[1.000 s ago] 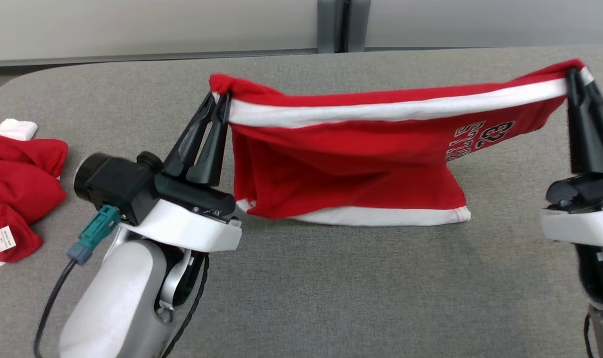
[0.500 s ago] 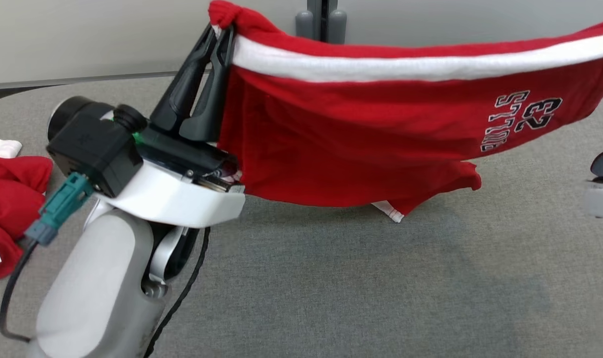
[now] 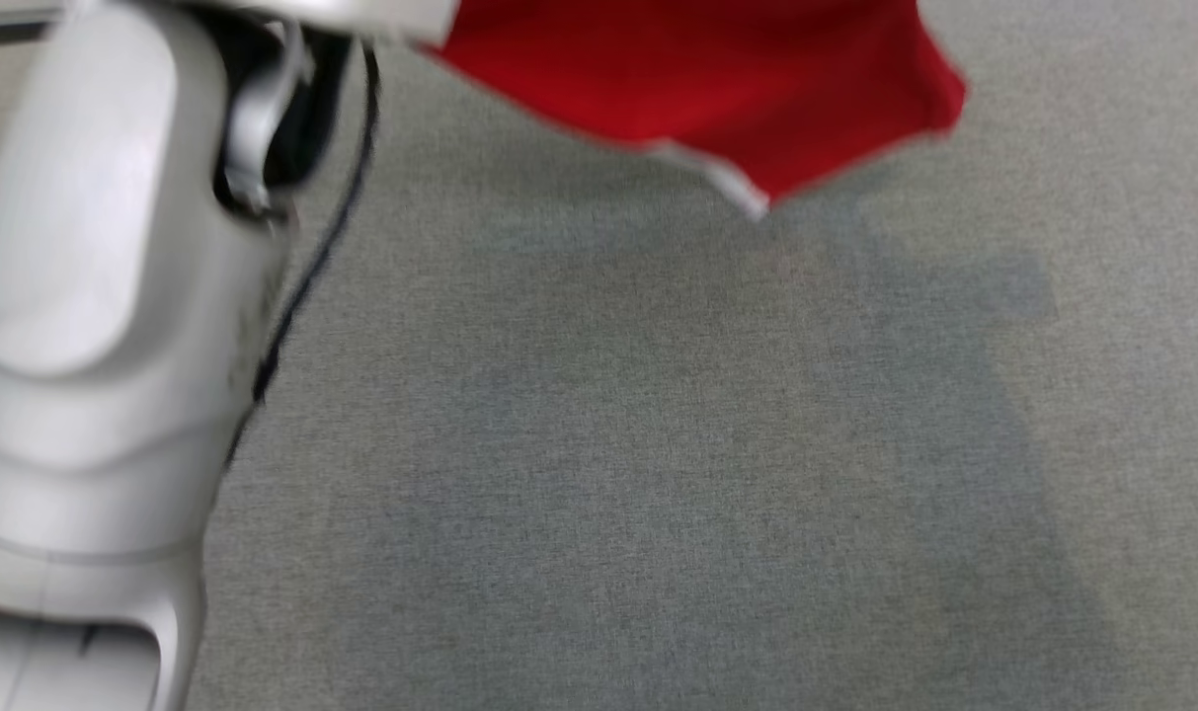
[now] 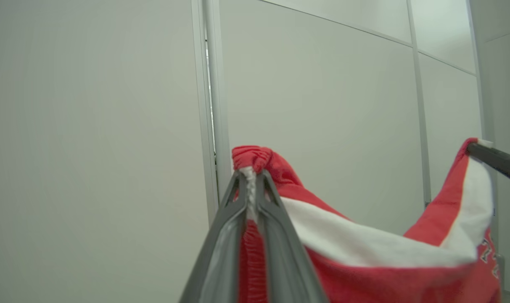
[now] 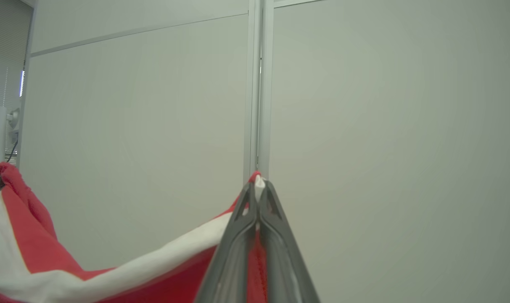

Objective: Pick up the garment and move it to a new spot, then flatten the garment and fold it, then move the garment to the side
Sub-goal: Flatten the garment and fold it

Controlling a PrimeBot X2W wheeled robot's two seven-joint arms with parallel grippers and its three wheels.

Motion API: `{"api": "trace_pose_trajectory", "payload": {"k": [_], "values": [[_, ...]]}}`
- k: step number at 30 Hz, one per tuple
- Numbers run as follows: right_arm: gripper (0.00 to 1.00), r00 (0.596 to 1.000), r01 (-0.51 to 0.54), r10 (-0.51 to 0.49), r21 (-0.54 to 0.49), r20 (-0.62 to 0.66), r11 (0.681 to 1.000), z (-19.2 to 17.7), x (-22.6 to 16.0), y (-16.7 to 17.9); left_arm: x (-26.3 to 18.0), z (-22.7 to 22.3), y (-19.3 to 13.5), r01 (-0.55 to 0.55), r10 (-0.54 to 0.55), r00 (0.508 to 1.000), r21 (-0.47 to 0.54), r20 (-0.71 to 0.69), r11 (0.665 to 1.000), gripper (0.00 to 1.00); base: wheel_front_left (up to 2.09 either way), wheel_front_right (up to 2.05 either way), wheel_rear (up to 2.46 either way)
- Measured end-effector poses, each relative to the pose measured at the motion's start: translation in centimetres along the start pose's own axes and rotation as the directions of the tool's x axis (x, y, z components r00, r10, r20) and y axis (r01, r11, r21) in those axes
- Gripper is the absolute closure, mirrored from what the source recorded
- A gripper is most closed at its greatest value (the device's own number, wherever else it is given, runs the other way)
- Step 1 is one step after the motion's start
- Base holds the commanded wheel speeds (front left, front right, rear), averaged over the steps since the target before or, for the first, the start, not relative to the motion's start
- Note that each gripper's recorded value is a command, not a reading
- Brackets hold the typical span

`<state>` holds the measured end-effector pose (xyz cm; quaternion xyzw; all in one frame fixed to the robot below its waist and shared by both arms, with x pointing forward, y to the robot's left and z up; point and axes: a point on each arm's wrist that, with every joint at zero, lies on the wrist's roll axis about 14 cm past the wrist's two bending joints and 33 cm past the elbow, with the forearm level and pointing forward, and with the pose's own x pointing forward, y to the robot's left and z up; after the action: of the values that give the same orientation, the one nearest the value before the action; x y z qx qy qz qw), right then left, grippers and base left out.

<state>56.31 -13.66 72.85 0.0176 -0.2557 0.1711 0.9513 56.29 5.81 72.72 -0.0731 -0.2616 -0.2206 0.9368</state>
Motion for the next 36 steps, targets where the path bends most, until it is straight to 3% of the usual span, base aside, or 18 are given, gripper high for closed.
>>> {"api": "trace_pose_trajectory", "payload": {"k": [7, 13, 15, 16, 20, 27, 29, 31, 36], "values": [[1.0, 0.999, -0.033, 0.033, 0.022, -0.032, 0.999, -3.4, 4.7, 0.7, 3.2, -5.0, 3.6, -0.09, 0.088, 0.994, -0.04, -0.064, 0.995, 1.0, 0.0, 0.0, 0.0], [1.0, 0.983, -0.03, 0.045, 0.083, -0.176, 0.996, -9.6, 3.6, 2.2, 0.9, -12.3, 4.7, -0.165, 0.136, 0.958, -0.096, -0.253, 0.982, 1.0, 0.0, 0.0, 0.0], [1.0, 0.955, 0.007, 0.036, 0.145, -0.294, 0.989, -14.5, 0.7, 3.3, -2.8, -17.4, 5.1, -0.236, 0.173, 0.901, -0.114, -0.397, 0.965, 1.0, 0.0, 0.0, 0.0], [1.0, 0.955, 0.007, 0.036, 0.145, -0.294, 0.989, -14.5, 0.7, 3.3, -2.8, -17.4, 5.1, -0.236, 0.173, 0.901, -0.114, -0.397, 0.965, 1.0, 0.0, 0.0, 0.0], [1.0, 0.887, 0.089, 0.019, 0.211, -0.461, 0.973, -20.6, -5.0, 4.3, -8.9, -22.7, 5.4, -0.342, 0.22, 0.797, -0.12, -0.563, 0.932, 1.0, 0.0, 0.0, 0.0], [1.0, 0.751, 0.22, 0.013, 0.268, -0.66, 0.938, -26.2, -15.6, 6.3, -17.2, -25.7, 4.4, -0.437, 0.249, 0.694, -0.121, -0.676, 0.891, 1.0, 0.0, 0.0, 0.0], [1.0, 0.741, 0.255, 0.002, 0.284, -0.671, 0.924, -26.0, -18.0, 6.6, -19.7, -25.5, 3.6, -0.444, 0.248, 0.685, -0.122, -0.685, 0.888, 1.0, 0.0, 0.0, 0.0], [1.0, 0.748, 0.261, -0.006, 0.286, -0.663, 0.922, -25.4, -19.1, 6.5, -20.7, -25.0, 2.6, -0.404, 0.223, 0.697, -0.116, -0.681, 0.908, 1.0, 0.0, 0.0, 0.0], [1.0, 0.761, 0.275, -0.014, 0.303, -0.648, 0.913, -23.2, -22.5, 7.6, -25.0, -22.8, 1.6, -0.415, 0.244, 0.698, -0.103, -0.673, 0.904, 1.0, 0.0, 0.0, 0.0]]}}
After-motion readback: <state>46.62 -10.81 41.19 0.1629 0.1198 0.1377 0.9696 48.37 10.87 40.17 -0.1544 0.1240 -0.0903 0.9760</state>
